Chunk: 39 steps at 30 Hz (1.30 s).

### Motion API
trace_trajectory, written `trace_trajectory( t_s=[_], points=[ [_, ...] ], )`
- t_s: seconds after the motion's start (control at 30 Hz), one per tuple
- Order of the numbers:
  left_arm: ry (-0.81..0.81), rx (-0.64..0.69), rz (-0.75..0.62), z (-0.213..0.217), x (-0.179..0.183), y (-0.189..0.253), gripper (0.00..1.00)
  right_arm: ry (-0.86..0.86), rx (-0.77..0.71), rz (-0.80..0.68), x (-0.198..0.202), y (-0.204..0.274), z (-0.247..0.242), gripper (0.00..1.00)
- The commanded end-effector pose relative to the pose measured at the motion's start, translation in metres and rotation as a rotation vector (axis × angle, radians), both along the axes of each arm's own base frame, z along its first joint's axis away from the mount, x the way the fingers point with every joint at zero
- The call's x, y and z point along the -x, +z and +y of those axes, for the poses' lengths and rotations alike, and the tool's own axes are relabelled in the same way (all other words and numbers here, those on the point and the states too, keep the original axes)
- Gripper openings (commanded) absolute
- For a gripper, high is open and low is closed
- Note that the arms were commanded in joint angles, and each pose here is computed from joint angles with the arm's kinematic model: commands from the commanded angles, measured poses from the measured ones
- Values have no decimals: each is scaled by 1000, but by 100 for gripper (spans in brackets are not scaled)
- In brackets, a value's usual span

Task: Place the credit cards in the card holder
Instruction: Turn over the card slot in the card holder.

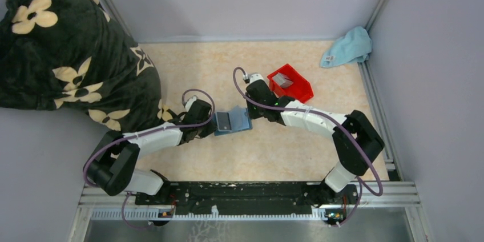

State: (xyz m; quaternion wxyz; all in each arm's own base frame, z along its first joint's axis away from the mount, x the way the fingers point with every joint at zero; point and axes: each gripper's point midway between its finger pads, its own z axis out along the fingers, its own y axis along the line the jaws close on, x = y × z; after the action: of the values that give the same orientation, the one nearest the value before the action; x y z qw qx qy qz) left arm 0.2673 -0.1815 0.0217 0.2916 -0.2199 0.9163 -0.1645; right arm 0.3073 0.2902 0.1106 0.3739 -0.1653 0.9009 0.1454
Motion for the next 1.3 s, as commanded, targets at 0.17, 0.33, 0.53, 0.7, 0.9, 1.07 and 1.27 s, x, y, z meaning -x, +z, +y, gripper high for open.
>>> trace_trajectory(
  t_s=[0.17,0.33,0.53,0.7,0.9,1.07,1.27],
  points=[
    [-6,-165,151,34,30,-40,28,46,-138,82,15,-17,29,0],
    [-9,-165,162,34,31,-44,27,58,-151,126,17,-34,38,0],
    [-10,-167,174,36,32,-50,27,53,-153,154,16,-48,43,0],
    [-13,-164,177,36,31,-53,26,61,-176,175,16,-56,49,0],
    [-17,-161,184,37,29,-58,26,54,-200,200,15,-66,50,0],
    [-23,-151,190,36,29,-63,23,39,-219,209,12,-75,47,0],
    [-27,-142,201,34,27,-66,23,77,-311,223,12,-79,56,0]
  ],
)
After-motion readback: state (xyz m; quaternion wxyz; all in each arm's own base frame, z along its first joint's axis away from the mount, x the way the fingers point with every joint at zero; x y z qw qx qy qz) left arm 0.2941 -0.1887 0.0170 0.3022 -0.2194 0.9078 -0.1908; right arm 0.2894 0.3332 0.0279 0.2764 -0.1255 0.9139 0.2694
